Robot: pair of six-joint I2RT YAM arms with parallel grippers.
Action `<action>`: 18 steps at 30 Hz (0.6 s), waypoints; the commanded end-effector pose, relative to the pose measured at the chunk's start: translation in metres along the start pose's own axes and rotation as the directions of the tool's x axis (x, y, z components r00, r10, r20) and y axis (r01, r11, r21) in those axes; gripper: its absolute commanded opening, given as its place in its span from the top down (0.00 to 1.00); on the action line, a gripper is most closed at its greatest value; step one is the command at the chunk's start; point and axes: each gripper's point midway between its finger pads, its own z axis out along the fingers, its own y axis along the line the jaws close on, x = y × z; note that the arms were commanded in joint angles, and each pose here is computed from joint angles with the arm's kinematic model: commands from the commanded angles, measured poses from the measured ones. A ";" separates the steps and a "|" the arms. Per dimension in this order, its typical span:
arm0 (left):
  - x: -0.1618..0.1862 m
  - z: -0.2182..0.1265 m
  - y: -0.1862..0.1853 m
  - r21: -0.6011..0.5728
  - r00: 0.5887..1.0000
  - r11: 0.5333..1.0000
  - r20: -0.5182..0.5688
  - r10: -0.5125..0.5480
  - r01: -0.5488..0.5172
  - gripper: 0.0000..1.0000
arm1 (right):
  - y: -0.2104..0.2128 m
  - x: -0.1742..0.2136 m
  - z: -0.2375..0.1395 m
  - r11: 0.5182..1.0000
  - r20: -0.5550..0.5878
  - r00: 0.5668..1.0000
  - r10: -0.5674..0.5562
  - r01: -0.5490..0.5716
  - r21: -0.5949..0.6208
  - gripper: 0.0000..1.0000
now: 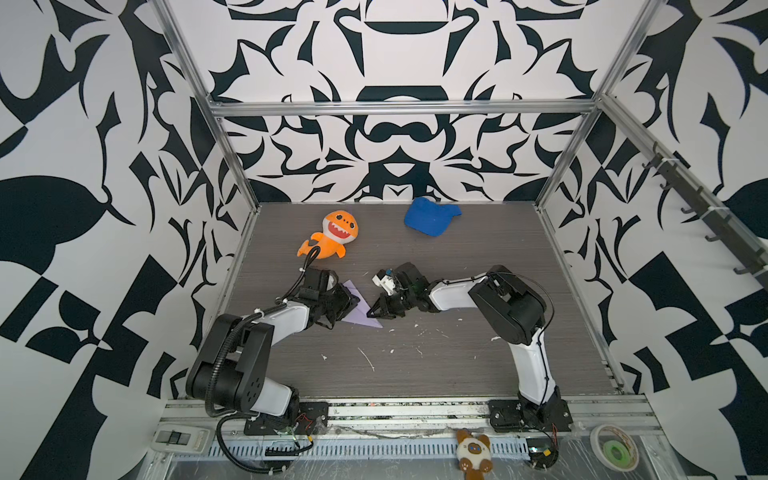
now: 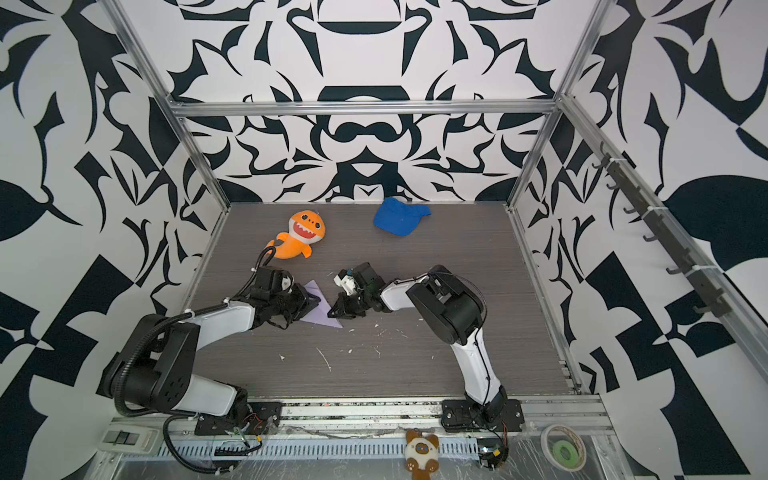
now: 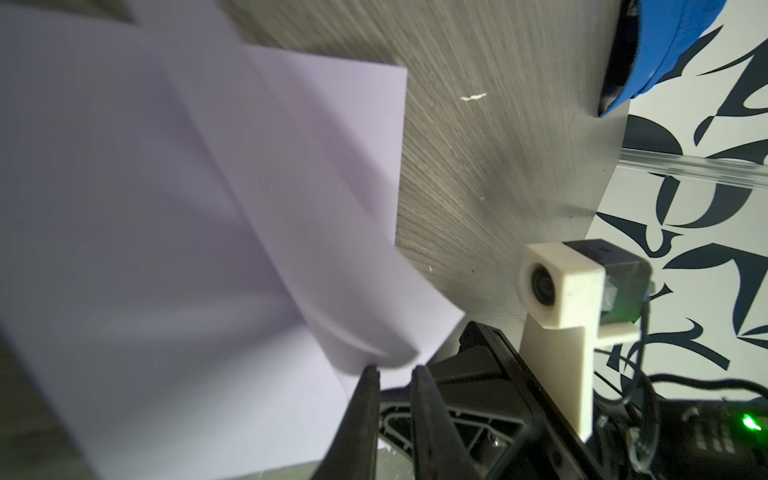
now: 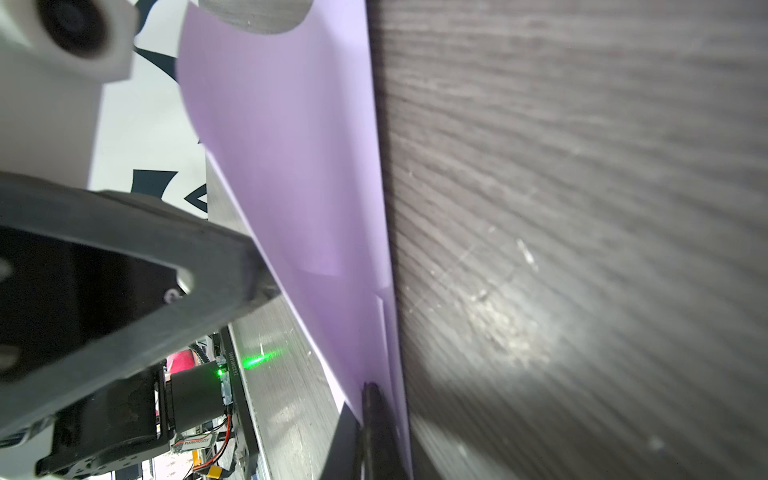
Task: Fold a paper plane with a square sheet of paper (pick it up from the middle)
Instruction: 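Hold the folded flap with the left gripper while the right gripper presses its edge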
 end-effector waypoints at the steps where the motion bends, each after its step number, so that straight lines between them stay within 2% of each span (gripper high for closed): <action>1: -0.001 0.005 -0.010 0.031 1.000 1.000 -0.013 0.007 -0.007 0.82 | 0.004 -0.007 0.001 1.000 0.001 1.000 0.000 0.000 -0.006 0.97; 9: -0.003 0.009 0.002 -0.017 1.000 1.000 0.001 -0.014 0.014 0.85 | -0.006 -0.002 0.003 0.999 -0.022 0.999 0.026 -0.025 0.027 0.92; 18: -0.005 0.009 0.011 -0.057 0.999 0.998 0.015 -0.029 0.029 0.87 | -0.015 0.001 0.005 0.997 -0.053 0.997 0.064 -0.061 0.054 0.95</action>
